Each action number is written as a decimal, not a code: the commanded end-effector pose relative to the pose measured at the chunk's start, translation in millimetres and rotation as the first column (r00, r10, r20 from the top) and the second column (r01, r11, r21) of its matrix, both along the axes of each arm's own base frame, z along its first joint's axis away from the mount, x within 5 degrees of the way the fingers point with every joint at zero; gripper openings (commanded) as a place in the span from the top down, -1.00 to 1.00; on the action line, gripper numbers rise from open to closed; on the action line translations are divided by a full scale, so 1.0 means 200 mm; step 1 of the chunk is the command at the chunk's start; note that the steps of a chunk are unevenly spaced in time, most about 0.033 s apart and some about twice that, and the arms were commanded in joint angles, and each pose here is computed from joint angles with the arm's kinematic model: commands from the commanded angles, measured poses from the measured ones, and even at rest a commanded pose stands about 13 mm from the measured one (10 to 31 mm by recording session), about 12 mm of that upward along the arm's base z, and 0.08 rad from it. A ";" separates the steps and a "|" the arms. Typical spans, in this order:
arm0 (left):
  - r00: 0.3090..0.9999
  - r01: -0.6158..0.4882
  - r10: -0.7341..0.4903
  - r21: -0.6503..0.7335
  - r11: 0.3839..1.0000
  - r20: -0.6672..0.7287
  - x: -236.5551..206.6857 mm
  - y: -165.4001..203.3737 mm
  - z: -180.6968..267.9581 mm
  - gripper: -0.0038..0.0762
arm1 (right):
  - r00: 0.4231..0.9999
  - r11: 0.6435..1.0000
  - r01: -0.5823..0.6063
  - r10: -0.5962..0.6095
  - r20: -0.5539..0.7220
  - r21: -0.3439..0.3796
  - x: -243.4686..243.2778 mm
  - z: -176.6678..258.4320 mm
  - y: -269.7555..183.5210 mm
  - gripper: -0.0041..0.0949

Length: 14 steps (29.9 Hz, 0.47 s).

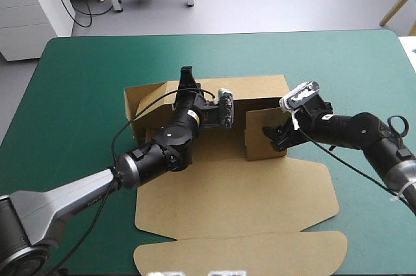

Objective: Fold the box

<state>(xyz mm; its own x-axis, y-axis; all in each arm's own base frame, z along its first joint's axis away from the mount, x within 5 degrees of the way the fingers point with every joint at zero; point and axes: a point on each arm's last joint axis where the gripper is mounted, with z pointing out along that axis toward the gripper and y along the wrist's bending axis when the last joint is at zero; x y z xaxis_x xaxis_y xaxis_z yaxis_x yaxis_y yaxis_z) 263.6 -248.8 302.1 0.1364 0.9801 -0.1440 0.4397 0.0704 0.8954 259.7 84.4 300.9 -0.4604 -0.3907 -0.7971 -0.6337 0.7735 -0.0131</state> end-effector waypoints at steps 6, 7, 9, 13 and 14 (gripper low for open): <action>0.997 0.054 -0.059 -0.106 0.993 -0.044 -0.04 -0.04 0.02 0.93 | 0.995 1.000 0.022 -0.021 0.101 -0.006 0.01 0.08 0.01 -0.29; 0.997 0.054 -0.059 -0.106 0.993 -0.044 -0.04 -0.04 0.02 0.93 | 0.995 1.000 0.018 -0.018 0.097 -0.006 0.01 0.08 0.01 -0.23; 0.997 0.054 -0.059 -0.106 0.993 -0.044 -0.04 -0.04 0.02 0.93 | 0.995 1.000 0.017 -0.016 0.095 -0.006 0.01 0.08 0.01 -0.12; 0.997 0.054 -0.059 -0.106 0.993 -0.044 -0.04 -0.04 0.02 0.93 | 0.995 1.000 0.016 -0.015 0.094 -0.006 0.01 0.08 0.01 0.11; 0.997 0.054 -0.059 -0.107 0.993 -0.045 -0.04 -0.04 0.02 0.93 | 0.996 1.000 0.014 -0.013 0.092 -0.006 0.01 0.08 0.01 0.16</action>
<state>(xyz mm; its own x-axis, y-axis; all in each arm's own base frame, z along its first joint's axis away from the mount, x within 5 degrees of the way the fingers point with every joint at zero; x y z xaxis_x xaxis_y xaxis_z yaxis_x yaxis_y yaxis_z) 263.6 -248.9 302.1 0.1373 0.9799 -0.1444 0.4398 0.0703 0.8953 263.8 83.4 299.1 -0.4266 -0.4315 -0.7949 -0.6196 0.7796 -0.0907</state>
